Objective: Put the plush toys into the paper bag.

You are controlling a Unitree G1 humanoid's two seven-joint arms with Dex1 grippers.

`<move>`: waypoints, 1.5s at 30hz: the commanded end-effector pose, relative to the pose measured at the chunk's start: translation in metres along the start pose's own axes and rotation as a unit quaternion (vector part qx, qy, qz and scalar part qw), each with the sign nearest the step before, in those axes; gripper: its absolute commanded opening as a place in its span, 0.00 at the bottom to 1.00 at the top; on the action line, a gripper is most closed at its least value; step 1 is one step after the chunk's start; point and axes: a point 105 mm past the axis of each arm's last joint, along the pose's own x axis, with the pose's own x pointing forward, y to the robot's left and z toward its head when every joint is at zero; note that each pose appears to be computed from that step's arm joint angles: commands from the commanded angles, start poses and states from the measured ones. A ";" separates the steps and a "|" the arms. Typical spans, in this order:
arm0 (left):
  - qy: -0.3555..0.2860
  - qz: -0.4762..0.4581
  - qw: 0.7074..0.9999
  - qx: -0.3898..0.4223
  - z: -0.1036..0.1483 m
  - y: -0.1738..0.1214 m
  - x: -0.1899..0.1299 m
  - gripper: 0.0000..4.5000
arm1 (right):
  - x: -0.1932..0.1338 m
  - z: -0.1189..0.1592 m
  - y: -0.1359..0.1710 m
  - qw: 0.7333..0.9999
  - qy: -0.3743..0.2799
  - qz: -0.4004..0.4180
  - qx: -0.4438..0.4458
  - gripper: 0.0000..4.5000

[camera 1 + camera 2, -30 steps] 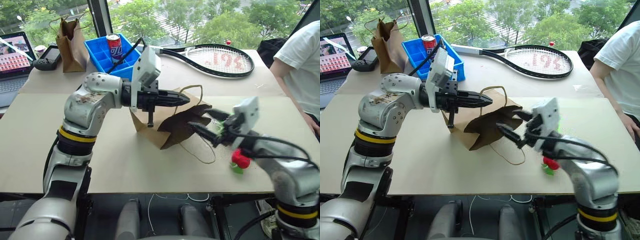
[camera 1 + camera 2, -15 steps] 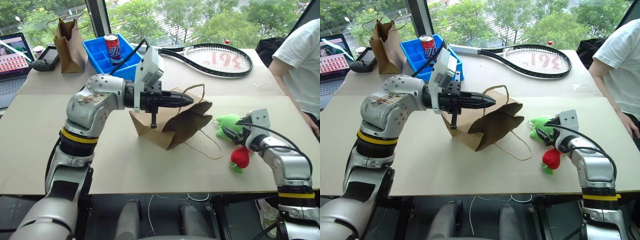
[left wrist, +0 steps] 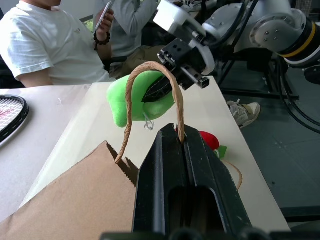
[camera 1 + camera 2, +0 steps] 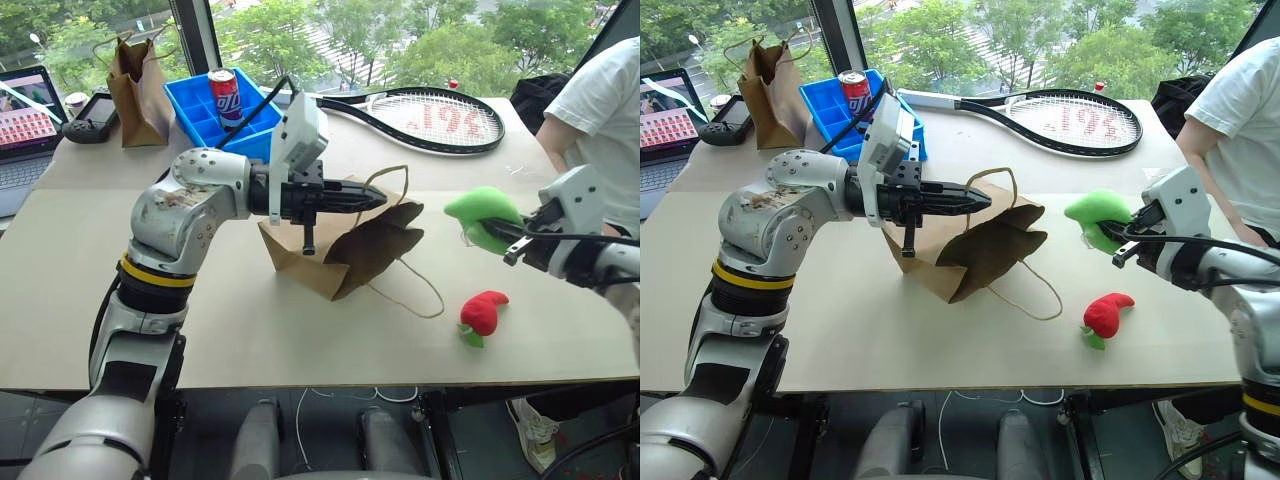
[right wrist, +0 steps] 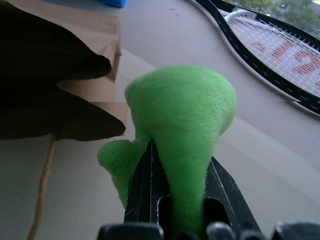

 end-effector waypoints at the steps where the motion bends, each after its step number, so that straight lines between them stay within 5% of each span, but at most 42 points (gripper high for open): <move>1: -0.014 -0.003 1.000 0.025 0.014 -0.001 0.002 0.00 | 0.005 0.015 0.036 0.997 0.009 0.083 0.006 0.01; 11: -0.005 -0.018 1.000 0.015 0.008 -0.009 0.006 0.00 | 0.059 0.022 0.075 0.984 -0.007 0.132 0.119 0.01; 22: -0.026 -0.022 0.999 0.001 0.012 -0.017 0.014 0.00 | 0.107 -0.020 0.096 0.953 0.008 0.117 0.279 0.01; 30: -0.029 -0.011 1.000 -0.002 0.012 -0.015 0.012 0.00 | 0.119 -0.003 0.099 0.929 -0.076 0.111 0.344 0.01; 42: 0.005 0.020 0.999 -0.028 -0.007 -0.002 0.013 0.00 | 0.086 0.000 0.092 0.974 -0.073 0.079 0.199 0.95; 45: 0.009 0.023 0.999 -0.030 -0.010 0.000 0.014 0.00 | 0.061 -0.005 0.081 0.982 -0.065 0.056 0.170 0.95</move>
